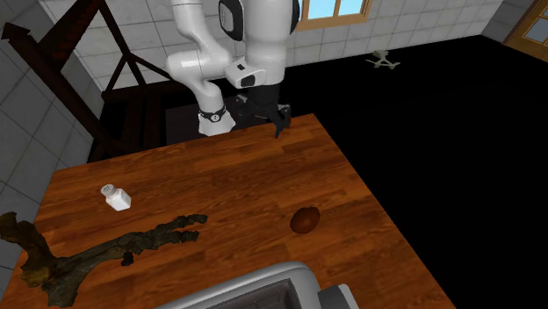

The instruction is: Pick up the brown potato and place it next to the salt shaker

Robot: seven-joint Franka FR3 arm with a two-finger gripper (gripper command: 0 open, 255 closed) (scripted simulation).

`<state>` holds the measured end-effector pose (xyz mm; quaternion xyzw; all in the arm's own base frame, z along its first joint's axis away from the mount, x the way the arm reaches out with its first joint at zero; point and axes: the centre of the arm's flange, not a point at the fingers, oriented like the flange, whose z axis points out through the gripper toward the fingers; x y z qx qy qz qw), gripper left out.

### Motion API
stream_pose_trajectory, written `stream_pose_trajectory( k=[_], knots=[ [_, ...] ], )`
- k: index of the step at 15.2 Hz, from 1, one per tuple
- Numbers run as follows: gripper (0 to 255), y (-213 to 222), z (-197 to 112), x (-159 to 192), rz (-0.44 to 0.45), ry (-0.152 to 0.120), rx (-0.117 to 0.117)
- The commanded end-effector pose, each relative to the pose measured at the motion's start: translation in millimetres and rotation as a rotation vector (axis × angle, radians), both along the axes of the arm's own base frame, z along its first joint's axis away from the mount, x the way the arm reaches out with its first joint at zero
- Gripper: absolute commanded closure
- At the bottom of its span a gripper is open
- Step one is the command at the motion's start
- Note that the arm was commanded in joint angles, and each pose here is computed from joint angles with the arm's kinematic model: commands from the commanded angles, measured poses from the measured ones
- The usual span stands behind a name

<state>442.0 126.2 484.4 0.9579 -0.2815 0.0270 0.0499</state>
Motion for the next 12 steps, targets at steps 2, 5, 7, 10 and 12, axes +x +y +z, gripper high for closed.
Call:
stream_pose_trajectory(
  k=[2,5,7,10,12],
  knots=[
    [0,18.8,-20.5,34.9,-0.088,-0.004,-0.002],
    [0,32.4,-39.7,68.2,-0.171,-0.007,-0.007],
    [0,39.8,-52.6,91.0,-0.226,-0.009,-0.010],
    [0,48.5,-71.8,125.9,-0.309,-0.012,-0.014],
    [0,52.7,-84.6,149.6,-0.364,-0.014,-0.017]
  ],
)
